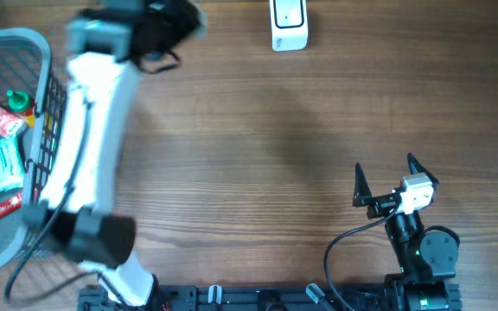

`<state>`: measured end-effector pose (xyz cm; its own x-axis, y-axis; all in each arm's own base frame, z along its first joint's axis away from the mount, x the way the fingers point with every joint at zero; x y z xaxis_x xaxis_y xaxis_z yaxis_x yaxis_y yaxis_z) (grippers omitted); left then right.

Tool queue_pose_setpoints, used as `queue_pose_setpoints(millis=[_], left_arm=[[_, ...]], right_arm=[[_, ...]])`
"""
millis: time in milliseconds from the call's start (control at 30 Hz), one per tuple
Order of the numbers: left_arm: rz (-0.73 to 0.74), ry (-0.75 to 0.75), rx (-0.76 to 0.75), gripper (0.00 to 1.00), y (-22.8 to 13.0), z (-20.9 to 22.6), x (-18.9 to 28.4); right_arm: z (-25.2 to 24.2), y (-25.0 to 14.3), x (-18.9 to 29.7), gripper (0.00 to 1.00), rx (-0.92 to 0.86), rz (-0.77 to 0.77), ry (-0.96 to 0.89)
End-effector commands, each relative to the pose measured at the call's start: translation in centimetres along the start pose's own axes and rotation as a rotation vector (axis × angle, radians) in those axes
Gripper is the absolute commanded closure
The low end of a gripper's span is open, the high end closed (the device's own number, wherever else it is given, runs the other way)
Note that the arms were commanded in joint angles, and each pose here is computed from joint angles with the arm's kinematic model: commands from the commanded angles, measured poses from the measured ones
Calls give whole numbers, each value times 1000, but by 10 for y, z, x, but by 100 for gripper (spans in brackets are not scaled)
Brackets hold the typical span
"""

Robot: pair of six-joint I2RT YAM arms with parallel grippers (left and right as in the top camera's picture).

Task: Scan the item barcode
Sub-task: 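Carry the green-capped jar out and set it on the table center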

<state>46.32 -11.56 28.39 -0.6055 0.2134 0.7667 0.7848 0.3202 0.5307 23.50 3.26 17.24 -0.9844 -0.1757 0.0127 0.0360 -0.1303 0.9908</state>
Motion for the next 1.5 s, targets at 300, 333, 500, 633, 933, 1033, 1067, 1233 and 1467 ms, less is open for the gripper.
queue_pose_setpoints(millis=[300, 333, 500, 633, 933, 1033, 1067, 1233, 1467], left_arm=[[514, 62, -534, 51, -174, -46, -132], [534, 66, -546, 51, -184, -47, -139], [555, 156, -603, 51, -204, -38, -163], [542, 179, -610, 51, -202, -34, -168], [631, 262, -694, 51, -238, -11, -170], [652, 258, -733, 50, -252, -18, -166], [658, 248, -765, 50, -256, -22, -164], [643, 294, -867, 9, -259, -25, -157], [499, 268, -843, 0, -215, -42, -124]], right_arm=[[-2, 2, 0, 0, 19, -12, -13], [-2, 2, 0, 0, 19, -12, -13], [-2, 2, 0, 0, 19, -12, -13], [-2, 2, 0, 0, 19, -12, -13], [-2, 2, 0, 0, 19, -10, -13], [-2, 2, 0, 0, 19, -10, -13], [-2, 2, 0, 0, 19, -10, -13], [-2, 2, 0, 0, 19, -10, -13], [-2, 2, 0, 0, 19, -10, -13]])
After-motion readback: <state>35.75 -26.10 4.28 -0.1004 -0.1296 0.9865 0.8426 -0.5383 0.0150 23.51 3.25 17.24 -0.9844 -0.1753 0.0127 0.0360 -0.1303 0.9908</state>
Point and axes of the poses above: each gripper's point midway between its finger pads, its own x axis back along the fingers, its own z axis along the line the jaws close on, y = z × x, the point moved 1 cm from there along x, back along the fingers, and after that the axes turned 11 degrees about -x, right-handed, at the moved point
